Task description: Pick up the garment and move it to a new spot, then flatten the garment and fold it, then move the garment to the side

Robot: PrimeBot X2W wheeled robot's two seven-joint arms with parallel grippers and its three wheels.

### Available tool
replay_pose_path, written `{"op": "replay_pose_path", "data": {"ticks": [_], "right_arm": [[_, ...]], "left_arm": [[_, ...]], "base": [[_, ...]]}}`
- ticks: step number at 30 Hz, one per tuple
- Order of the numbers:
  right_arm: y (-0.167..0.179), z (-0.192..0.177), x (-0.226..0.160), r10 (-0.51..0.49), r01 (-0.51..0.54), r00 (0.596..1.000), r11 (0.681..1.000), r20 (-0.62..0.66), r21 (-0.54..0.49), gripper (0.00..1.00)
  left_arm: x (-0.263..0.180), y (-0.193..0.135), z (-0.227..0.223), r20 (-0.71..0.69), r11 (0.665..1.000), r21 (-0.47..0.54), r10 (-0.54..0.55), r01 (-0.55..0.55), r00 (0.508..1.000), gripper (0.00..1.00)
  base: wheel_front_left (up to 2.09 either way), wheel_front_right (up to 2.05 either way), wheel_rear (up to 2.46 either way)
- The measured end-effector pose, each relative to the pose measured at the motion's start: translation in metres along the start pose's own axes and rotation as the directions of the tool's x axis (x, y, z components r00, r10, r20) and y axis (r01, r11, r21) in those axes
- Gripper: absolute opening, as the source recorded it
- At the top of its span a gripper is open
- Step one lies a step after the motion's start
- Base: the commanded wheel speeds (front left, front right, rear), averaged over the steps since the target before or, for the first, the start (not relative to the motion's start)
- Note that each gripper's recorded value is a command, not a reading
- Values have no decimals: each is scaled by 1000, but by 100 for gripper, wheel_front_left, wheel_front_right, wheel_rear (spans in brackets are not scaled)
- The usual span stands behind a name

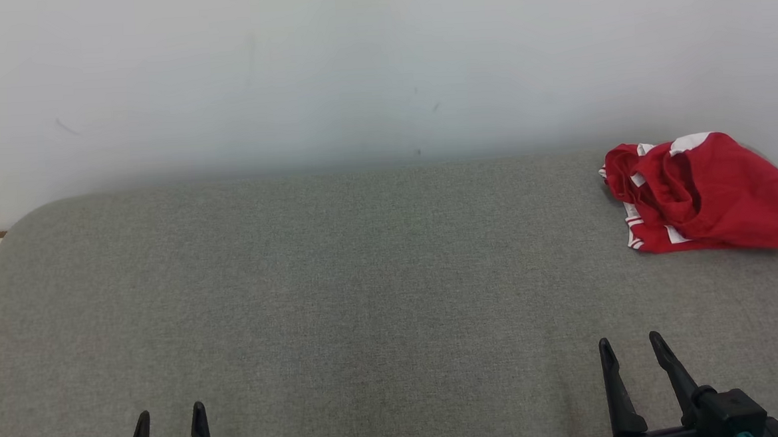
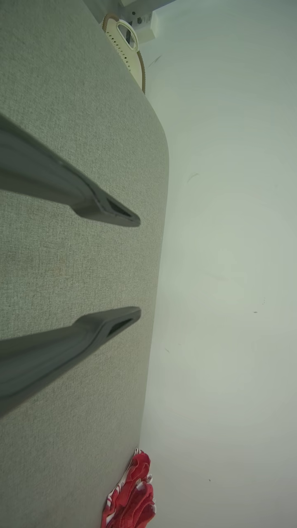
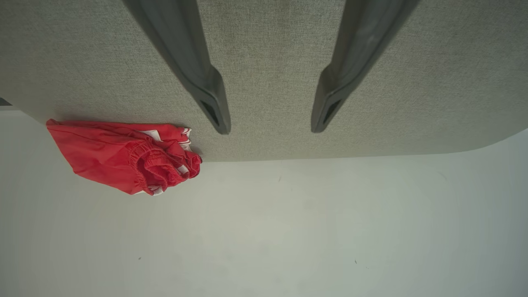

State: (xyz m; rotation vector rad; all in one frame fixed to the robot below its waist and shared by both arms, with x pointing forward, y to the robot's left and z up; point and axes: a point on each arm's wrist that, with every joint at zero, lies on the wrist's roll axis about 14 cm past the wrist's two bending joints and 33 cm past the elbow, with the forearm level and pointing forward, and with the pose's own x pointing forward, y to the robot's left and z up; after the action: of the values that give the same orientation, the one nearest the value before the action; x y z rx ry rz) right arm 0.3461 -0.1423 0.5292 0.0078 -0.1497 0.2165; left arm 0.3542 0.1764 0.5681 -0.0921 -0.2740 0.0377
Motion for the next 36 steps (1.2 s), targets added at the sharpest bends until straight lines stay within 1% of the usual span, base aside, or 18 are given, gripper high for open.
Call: {"op": "replay_pose_path", "data": {"ticks": [13, 14, 19, 24, 30, 36], "right_arm": [[2, 0, 0, 5, -5, 1000, 1000, 1, 1, 100], [2, -2, -1, 4, -4, 1000, 1000, -7, 2, 0], [1, -24, -11, -7, 9, 997, 1000, -80, 24, 0], [-7, -26, -12, -46, 57, 995, 991, -92, 122, 0], [-19, -28, -13, -92, 116, 990, 965, -106, 237, 0], [-29, -29, -14, -132, 165, 984, 927, -118, 338, 0]], "left_arm": [[-1, 0, 0, -2, 1000, -3, -2, 2, 1000, 100], [-1, 0, -2, -6, 1000, -2, -3, 3, 1000, 0], [-5, -1, -17, -58, 1000, -5, -4, 4, 998, 0], [-6, 0, -23, -91, 994, -103, 10, -19, 996, 0], [-8, -1, -35, -144, 975, -216, 9, -41, 990, 0], [-5, -3, -41, -172, 946, -318, 2, -58, 985, 0]], "base": [[0, 0, 0], [0, 0, 0], [0, 0, 0], [0, 0, 0], [0, 0, 0], [0, 0, 0]]}}
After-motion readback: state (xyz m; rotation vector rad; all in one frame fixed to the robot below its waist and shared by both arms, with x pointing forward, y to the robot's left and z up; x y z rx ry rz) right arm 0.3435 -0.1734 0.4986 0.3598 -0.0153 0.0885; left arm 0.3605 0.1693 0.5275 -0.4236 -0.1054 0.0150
